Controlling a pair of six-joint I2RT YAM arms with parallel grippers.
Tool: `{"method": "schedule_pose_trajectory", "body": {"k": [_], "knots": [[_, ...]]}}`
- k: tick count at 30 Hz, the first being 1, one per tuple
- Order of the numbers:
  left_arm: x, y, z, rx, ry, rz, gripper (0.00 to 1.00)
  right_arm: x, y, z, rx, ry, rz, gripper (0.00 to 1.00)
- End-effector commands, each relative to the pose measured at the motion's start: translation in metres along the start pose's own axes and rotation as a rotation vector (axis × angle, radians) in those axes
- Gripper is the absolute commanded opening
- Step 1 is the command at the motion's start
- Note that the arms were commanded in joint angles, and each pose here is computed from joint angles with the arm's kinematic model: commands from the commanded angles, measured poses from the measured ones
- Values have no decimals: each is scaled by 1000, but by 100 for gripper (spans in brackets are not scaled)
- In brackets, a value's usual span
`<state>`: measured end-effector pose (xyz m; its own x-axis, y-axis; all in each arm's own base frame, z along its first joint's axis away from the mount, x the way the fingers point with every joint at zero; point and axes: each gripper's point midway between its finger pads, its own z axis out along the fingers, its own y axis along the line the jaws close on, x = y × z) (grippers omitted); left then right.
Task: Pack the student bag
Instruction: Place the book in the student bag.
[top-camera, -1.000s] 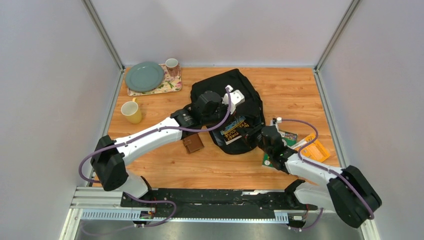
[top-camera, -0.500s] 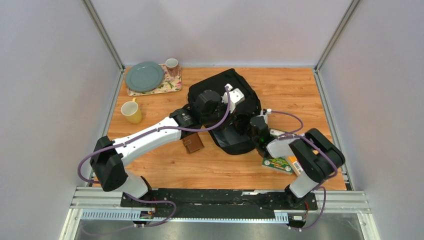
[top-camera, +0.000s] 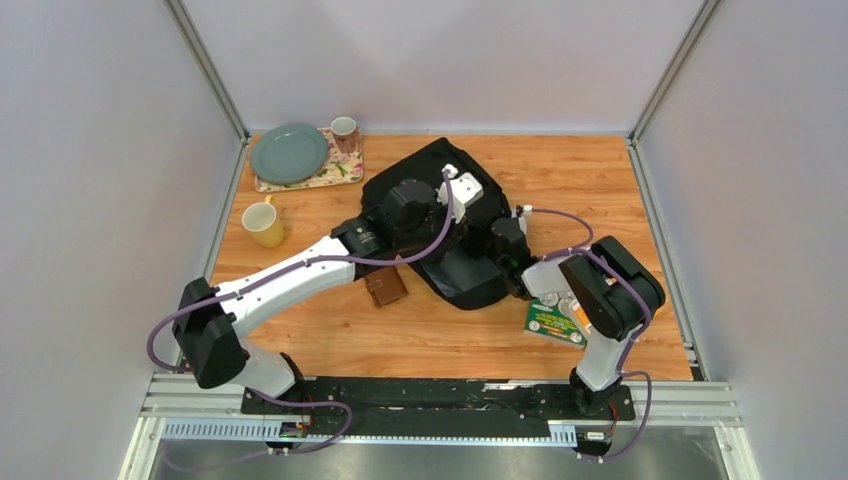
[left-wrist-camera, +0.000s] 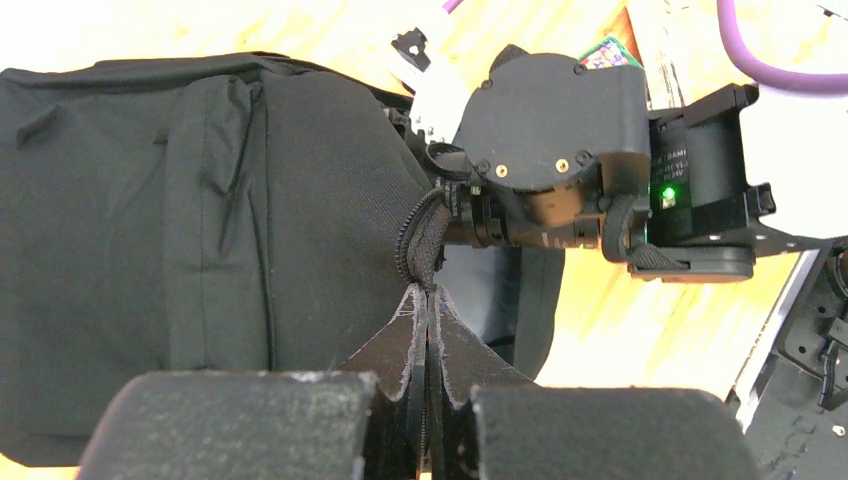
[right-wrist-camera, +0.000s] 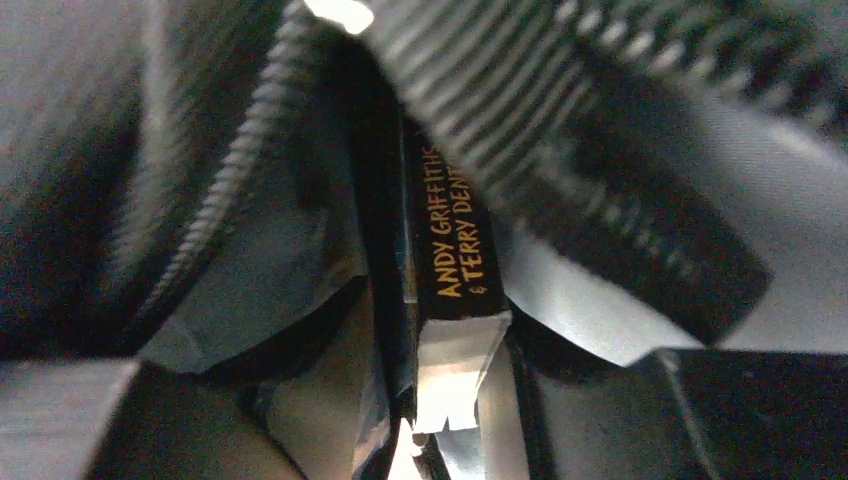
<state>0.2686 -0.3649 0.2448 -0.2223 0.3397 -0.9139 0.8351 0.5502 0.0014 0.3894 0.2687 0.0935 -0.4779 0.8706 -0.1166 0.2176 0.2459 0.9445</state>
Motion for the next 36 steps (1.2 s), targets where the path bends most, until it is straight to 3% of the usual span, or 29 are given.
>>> {"method": "schedule_pose_trajectory", "body": {"k": [1,5,8,9,10,13,16,22,25,29,32,36], "knots": [[-30,-4,-17,13,-109,3,0,5,5,-6,-25,89,-33,45],[-28,-5,-14,16,-108,-6,0,14,2,-11,-37,140,-31,47],[-28,-4,-13,15,-111,-9,0,17,3,-13,-51,154,-19,42],[-27,-4,-13,15,-106,-11,0,17,3,-15,-47,155,-14,35],[-26,-4,-13,14,-103,-13,0,18,3,-17,-44,160,-7,16],[-24,-2,-13,11,-100,-15,0,19,16,-24,-89,173,-27,0],[-24,0,-13,15,-93,-19,0,29,43,-32,-177,245,-102,0],[-24,10,-14,-2,-92,-25,0,49,51,-45,-221,380,-221,0],[-25,9,-14,6,-93,-32,0,43,38,-35,-167,339,-209,0],[-25,1,-14,50,-91,-51,0,28,51,-7,-218,239,-129,0],[-17,-4,-17,73,-73,-52,0,29,65,16,-282,250,-84,6],[-6,-4,-18,75,-49,-49,0,23,57,34,-238,207,-88,24]]}}
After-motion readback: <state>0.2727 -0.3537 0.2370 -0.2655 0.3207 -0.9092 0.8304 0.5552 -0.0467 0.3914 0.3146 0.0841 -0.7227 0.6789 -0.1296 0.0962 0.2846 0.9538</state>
